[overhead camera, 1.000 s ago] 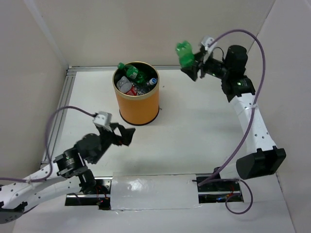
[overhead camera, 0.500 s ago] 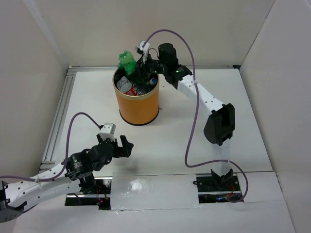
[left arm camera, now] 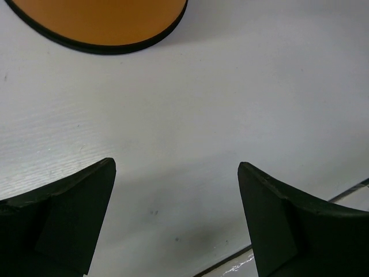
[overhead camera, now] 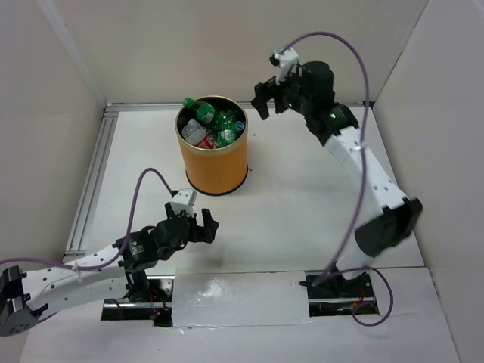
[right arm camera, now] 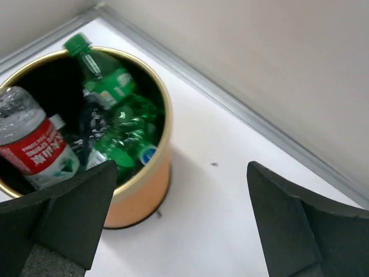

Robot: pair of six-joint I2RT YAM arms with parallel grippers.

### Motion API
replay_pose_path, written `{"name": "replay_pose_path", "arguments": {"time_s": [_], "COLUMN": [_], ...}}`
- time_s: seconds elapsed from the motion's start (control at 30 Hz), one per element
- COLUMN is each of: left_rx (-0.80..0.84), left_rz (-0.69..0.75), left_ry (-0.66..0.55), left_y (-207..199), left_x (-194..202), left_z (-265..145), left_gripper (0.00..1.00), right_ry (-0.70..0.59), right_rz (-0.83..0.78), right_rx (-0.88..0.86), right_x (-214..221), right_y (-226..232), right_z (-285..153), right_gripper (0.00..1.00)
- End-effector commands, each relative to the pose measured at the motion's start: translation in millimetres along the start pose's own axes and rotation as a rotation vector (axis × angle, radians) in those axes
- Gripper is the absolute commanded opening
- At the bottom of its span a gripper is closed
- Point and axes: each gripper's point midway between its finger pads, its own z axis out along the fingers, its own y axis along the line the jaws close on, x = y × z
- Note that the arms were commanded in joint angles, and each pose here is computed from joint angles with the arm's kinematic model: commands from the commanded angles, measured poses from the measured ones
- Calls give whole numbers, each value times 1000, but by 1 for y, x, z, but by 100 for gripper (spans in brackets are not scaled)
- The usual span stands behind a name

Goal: Put the plastic bottles in the bin

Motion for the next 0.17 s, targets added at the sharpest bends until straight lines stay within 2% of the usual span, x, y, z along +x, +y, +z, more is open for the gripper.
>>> {"name": "replay_pose_path", "arguments": {"time_s": [0.0,0.03,0.1,0.13], "left_rx": [110,115,129,130], "left_rz": [-20,-15,-18,-8], "left_ry": [-105,-94,-99,-102], "left_y": [-36,-39,-46,-48], "left_x": [-39,-36,-39,-39], "left_z": [1,5,7,9], "left_gripper": [100,100,100,100], "right_ry": [108,134,105,185], "right_rz": [42,52,63,81], "right_rx": [333,377,455,482], "right_x": [39,54,59,102], "right_y": [-37,-48,-56,-61], "right_z": [-62,-77,-115,-126], "right_gripper": [100,100,100,100]}}
